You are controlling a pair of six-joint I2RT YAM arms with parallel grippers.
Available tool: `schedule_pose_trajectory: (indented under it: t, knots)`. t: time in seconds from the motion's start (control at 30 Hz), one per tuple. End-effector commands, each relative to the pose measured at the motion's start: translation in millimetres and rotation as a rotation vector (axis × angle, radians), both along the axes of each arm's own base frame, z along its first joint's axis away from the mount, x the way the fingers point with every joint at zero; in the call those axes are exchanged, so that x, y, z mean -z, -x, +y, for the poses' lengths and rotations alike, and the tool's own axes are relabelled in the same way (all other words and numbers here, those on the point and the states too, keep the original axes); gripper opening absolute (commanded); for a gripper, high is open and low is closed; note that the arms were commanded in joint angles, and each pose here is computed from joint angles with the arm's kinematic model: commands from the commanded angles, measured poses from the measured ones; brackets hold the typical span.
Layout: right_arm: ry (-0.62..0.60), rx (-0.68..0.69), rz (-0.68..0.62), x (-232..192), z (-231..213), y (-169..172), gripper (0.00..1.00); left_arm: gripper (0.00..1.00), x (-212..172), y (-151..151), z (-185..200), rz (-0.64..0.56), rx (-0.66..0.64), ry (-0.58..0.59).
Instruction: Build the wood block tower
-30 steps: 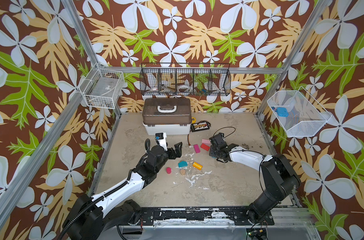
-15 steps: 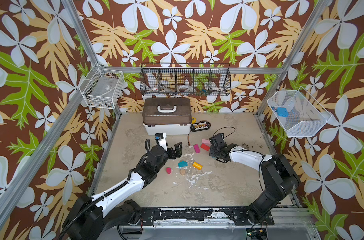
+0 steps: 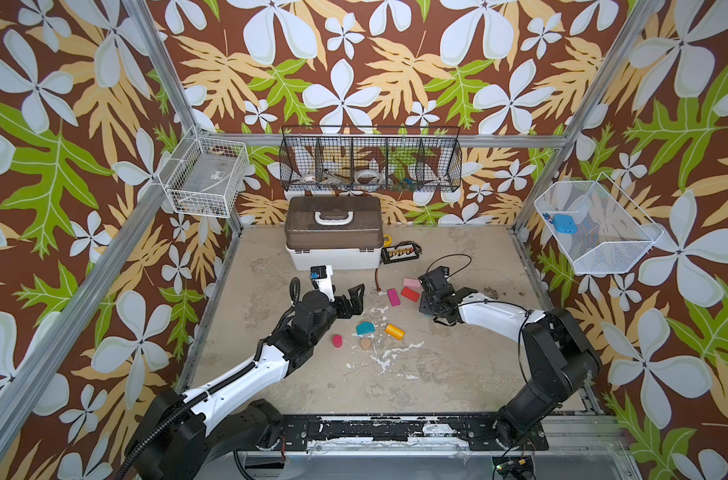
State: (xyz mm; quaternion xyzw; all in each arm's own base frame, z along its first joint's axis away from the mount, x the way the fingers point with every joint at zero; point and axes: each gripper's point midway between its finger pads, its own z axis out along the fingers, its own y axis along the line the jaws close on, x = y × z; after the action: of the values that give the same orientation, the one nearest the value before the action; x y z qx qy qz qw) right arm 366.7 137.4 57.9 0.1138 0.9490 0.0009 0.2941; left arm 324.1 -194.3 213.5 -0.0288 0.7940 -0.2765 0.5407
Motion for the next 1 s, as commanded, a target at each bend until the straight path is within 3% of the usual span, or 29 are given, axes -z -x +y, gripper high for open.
schedule_pose_trajectory:
  t: [0.0, 0.97]
  knots:
    - [-0.009, 0.01, -0.001, -1.3, 0.0, 0.5, 0.37, 1.0, -8.5, -2.3, -0.8, -0.023, -0.001, 0.016]
    - [-0.077, 0.018, 0.001, -3.0, 6.1, 6.5, 0.4, 1.0, -10.7, -1.5, -1.0, -0.027, 0.002, 0.02]
